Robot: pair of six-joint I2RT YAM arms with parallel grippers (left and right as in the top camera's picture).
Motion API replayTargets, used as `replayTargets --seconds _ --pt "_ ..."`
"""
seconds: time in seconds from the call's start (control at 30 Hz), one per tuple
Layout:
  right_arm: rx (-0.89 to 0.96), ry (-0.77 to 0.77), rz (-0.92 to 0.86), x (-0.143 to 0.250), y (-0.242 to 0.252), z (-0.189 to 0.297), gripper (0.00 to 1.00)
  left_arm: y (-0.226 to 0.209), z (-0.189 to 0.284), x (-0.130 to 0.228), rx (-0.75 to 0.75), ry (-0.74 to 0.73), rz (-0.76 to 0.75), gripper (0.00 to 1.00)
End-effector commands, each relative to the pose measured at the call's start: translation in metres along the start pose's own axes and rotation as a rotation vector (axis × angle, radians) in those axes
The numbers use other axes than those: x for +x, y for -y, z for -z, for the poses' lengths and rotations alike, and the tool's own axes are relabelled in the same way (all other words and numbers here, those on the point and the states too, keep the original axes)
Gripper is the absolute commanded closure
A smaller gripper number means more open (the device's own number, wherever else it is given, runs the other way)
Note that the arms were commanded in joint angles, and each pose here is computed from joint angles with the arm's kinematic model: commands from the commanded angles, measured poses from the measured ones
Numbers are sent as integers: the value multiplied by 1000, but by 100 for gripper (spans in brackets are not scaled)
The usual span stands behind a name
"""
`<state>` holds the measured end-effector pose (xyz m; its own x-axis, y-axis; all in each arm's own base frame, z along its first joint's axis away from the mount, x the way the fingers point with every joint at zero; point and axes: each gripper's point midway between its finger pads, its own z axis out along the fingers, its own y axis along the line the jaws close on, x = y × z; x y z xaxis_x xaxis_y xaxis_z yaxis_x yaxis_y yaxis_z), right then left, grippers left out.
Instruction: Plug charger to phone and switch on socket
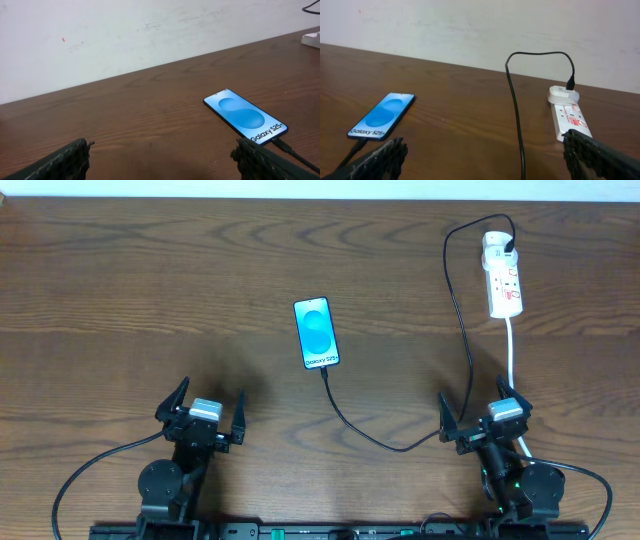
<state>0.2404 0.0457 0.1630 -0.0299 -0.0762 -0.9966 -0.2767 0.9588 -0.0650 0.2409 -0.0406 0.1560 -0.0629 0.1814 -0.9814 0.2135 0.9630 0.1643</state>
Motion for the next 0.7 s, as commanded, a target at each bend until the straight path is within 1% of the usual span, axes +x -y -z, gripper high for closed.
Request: replayTargets --seconds 0.0,0.67 --pt "-5 -2 -13 1 -1 0 1 1 -2 17 -1 -48 -11 7" --pt "-5 -2 -13 1 -1 0 1 1 -2 17 -1 -48 -11 7"
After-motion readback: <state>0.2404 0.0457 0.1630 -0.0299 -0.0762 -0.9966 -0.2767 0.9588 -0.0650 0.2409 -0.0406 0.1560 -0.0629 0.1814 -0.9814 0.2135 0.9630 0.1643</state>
